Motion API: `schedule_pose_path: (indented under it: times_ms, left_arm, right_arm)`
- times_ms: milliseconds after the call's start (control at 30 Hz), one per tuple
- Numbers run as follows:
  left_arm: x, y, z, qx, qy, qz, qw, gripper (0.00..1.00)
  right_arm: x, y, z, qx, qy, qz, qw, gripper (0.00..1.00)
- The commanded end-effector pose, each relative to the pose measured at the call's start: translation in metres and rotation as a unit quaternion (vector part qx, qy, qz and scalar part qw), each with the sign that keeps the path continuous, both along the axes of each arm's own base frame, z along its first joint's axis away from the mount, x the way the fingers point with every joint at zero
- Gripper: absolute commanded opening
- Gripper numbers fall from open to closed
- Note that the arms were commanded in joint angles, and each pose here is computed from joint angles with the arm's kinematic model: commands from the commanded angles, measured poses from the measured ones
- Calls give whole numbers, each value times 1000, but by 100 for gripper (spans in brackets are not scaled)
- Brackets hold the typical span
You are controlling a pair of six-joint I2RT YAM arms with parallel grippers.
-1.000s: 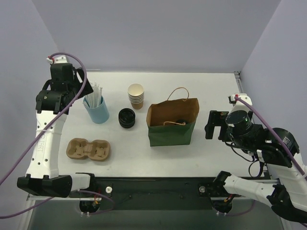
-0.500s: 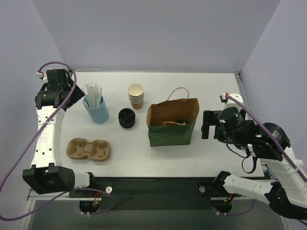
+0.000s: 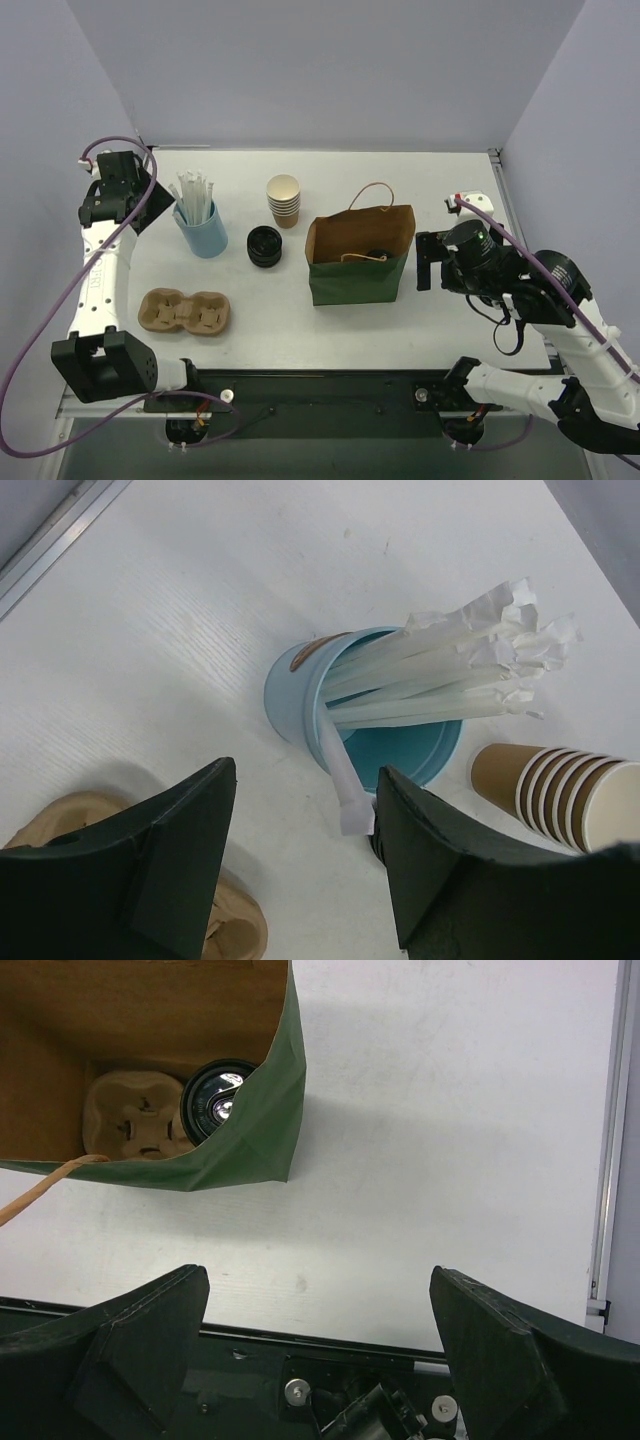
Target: Pack the takeout coffee
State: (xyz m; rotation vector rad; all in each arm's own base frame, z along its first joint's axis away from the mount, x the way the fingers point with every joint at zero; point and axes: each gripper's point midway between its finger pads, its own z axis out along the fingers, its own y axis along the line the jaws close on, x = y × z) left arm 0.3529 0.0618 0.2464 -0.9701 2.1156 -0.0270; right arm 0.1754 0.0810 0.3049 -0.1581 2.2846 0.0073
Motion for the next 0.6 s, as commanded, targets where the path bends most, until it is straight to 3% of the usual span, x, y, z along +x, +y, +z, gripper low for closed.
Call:
schedule_pose_path:
  times_ms: [0,300,567]
  left_arm:
    - [22,-6,10,0,-49,-30,998,68]
    - [13,-21,-33,-55,-17,-16,998,66]
    - [17,-24,-36,-59,-18,-26,998,58]
  right_arm:
    - [-1,-7,-6,-27,7,5,1000,100]
    - [0,-11,-7,-31,6,-2,999,100]
    - [0,-9,-10,-26,10,-4,1000,100]
